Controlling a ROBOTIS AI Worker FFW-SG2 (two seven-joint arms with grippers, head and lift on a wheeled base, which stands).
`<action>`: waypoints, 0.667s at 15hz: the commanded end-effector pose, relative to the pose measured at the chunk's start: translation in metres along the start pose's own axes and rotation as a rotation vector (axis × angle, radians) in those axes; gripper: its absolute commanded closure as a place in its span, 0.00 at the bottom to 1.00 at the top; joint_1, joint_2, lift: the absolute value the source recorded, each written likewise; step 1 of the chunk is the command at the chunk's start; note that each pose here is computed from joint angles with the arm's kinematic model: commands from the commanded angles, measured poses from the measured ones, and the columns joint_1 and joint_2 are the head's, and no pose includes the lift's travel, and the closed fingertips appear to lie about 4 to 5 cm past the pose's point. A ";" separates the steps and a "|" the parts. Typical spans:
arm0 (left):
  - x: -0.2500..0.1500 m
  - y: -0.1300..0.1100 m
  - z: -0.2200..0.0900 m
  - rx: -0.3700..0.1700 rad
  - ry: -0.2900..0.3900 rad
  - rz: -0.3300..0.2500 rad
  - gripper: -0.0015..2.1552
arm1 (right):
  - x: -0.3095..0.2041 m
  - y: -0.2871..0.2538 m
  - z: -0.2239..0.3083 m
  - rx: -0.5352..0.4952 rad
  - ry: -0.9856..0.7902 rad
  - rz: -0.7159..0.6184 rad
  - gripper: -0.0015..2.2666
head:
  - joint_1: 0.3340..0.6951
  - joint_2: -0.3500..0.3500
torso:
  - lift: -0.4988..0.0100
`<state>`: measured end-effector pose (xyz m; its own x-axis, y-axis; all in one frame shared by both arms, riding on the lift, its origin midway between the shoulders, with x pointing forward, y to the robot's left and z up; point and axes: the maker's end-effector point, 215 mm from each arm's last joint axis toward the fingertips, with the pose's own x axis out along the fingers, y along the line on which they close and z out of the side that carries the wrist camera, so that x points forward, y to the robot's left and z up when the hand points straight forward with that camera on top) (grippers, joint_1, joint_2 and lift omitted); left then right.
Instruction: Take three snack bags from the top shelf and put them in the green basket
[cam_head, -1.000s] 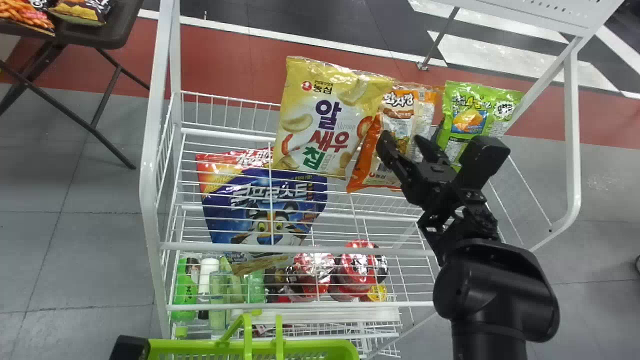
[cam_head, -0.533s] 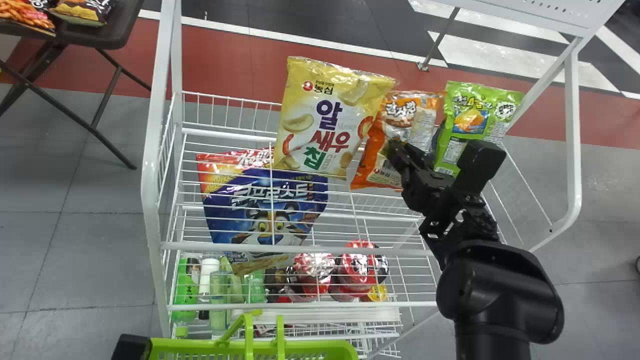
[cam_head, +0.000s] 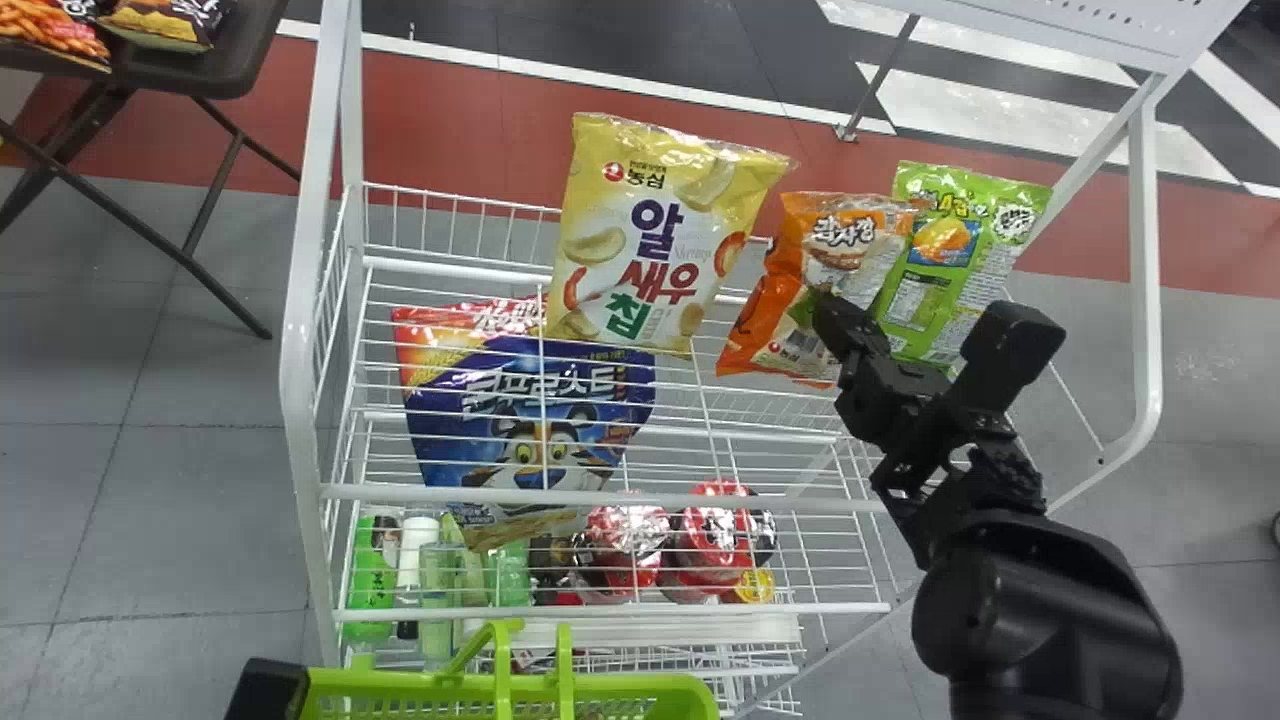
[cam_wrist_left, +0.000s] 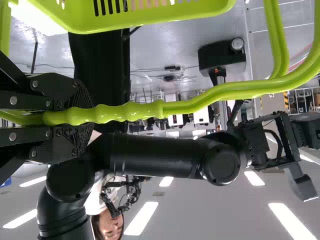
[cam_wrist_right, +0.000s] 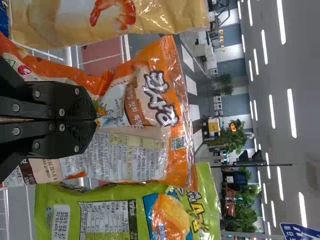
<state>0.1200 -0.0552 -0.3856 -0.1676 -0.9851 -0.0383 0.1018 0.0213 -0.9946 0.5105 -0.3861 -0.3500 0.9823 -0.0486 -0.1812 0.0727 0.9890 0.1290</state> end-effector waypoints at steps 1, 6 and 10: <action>0.000 0.000 0.000 0.001 0.001 0.001 0.49 | -0.010 0.002 0.014 0.019 -0.030 0.021 0.94 | 1.00 0.00 | 0.92; 0.000 0.000 0.004 0.011 0.004 0.007 0.49 | -0.049 0.035 0.035 0.023 -0.045 0.121 0.94 | 1.00 0.00 | 0.92; -0.002 0.001 0.006 0.011 0.000 0.009 0.49 | -0.101 0.061 0.004 0.096 0.149 0.203 0.94 | 1.00 0.00 | 0.92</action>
<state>0.1258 -0.0547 -0.3861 -0.1673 -0.9848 -0.0463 0.1144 0.0273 -0.9931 0.4389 -0.3321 -0.3136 0.9647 0.1419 -0.2218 -0.0891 0.9687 0.2319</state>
